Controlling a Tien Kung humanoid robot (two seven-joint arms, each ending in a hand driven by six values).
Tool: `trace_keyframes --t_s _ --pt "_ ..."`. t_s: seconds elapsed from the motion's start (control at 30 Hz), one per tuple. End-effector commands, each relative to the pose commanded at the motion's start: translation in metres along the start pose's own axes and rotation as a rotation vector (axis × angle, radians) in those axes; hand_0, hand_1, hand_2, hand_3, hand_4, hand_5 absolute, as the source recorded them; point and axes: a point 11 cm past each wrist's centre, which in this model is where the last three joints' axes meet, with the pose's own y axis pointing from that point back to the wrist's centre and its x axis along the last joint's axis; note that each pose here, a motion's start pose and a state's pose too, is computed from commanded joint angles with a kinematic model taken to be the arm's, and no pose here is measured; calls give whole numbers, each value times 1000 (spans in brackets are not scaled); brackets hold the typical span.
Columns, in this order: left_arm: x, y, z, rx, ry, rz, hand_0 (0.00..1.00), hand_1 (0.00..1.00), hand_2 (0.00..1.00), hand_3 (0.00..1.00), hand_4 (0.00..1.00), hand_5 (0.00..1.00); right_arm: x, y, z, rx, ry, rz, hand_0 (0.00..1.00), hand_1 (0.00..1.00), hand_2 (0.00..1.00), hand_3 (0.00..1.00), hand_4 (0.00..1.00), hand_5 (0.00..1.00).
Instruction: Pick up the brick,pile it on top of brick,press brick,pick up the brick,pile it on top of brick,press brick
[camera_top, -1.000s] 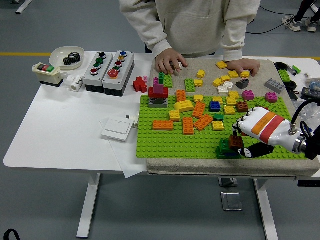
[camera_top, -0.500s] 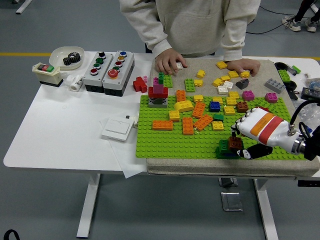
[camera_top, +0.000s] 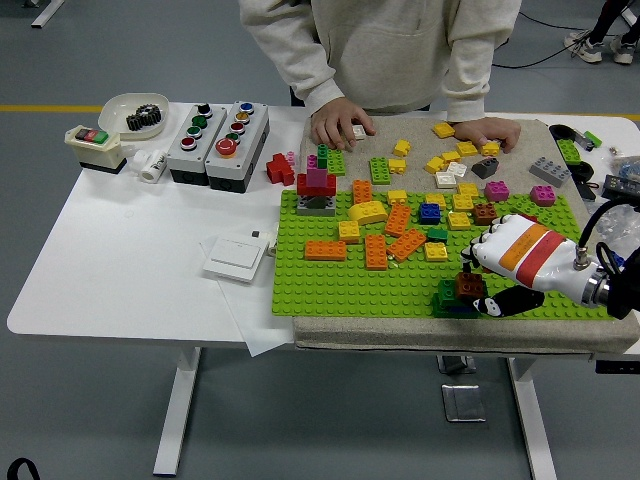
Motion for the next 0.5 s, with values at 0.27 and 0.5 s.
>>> trace_keyframes --t_s 0.27,0.5 --pt "0 0 0 -1 0 1 655 708 727 587 663 663 0 0 -1 4 1 -6 547 490 575 529 735 531" --pt "1 0 1 -2 0 2 654 708 726 587 663 663 -1 0 0 2 2 -9 547 512 593 544 748 530"
